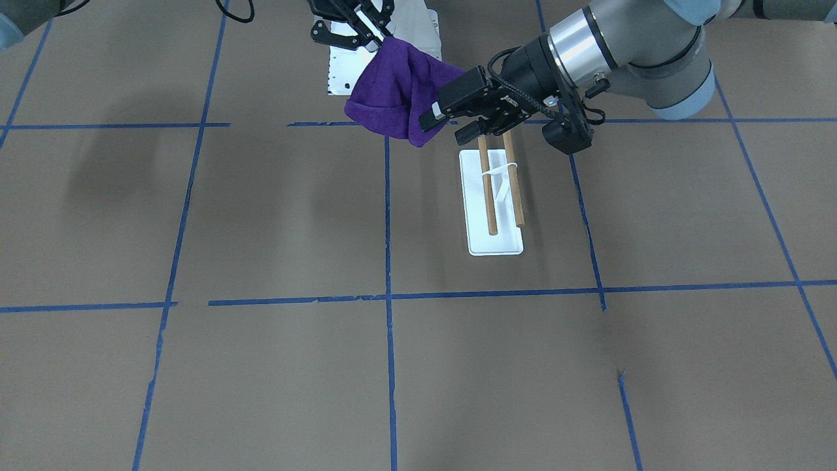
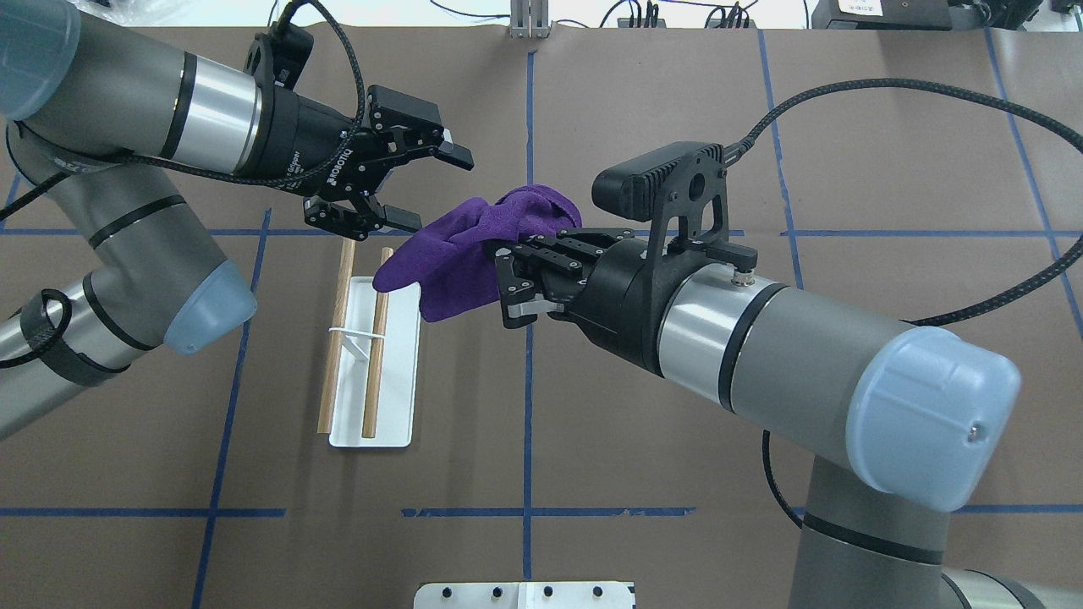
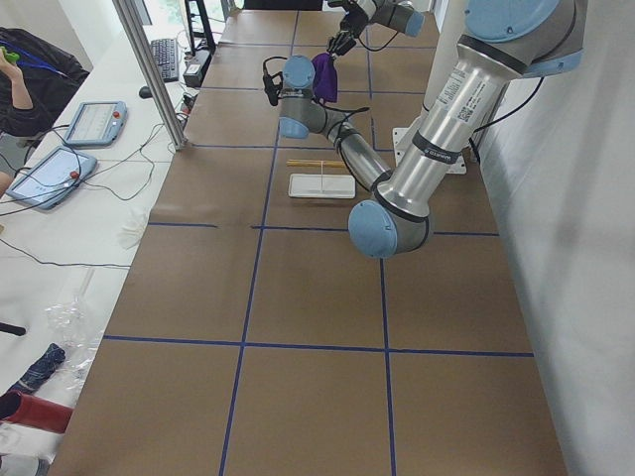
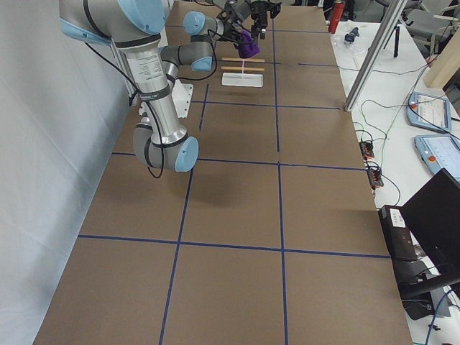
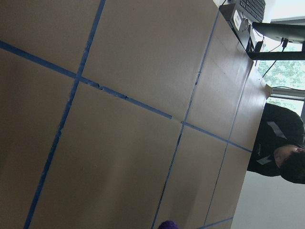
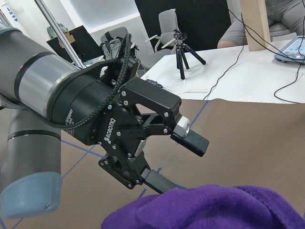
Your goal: Hang towel on rack
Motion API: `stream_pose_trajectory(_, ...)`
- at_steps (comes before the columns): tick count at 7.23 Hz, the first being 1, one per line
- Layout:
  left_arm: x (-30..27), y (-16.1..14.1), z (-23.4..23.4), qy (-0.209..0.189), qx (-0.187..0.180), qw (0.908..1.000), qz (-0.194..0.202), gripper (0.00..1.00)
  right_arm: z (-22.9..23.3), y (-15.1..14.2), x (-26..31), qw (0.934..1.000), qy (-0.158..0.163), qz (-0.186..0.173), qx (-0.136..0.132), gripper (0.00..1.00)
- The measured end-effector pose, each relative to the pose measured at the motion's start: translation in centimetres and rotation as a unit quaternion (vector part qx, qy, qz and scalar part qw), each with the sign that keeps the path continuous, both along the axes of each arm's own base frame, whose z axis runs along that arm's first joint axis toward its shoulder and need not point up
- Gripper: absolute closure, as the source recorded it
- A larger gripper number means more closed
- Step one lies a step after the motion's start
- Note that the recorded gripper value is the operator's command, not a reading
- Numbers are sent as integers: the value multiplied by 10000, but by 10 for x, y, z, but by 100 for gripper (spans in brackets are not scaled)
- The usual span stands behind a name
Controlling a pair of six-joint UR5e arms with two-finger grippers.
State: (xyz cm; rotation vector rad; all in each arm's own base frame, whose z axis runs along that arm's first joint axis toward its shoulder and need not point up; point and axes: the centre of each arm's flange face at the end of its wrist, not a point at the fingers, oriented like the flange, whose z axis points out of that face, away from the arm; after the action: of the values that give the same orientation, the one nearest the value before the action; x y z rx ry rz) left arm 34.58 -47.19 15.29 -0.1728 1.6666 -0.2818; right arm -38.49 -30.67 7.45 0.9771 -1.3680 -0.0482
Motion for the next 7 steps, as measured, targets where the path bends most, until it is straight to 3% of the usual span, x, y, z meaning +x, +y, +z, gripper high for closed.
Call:
stream_pose_trajectory(2, 5, 3, -5, 23, 24, 10000, 54, 2, -1, 0, 3, 10000, -20, 22, 5, 100)
stream_pose_trajectory(3, 9, 5, -7, 32, 32, 10000, 82, 8, -1, 0, 3, 10000, -20, 25, 5, 100)
stream_pose_trajectory(4, 12, 5, -9, 39, 40, 9999, 97, 26, -1, 0, 3, 10000, -23, 26, 6, 100)
stream_pose_trajectory(5, 13, 6, -10, 46, 48, 9999, 109, 54, -1, 0, 4, 10000, -25, 30, 6, 100)
stream_pose_trajectory(7, 13, 7, -10, 51, 56, 9999, 123, 97, -1, 0, 4, 10000, -20, 33, 6, 100)
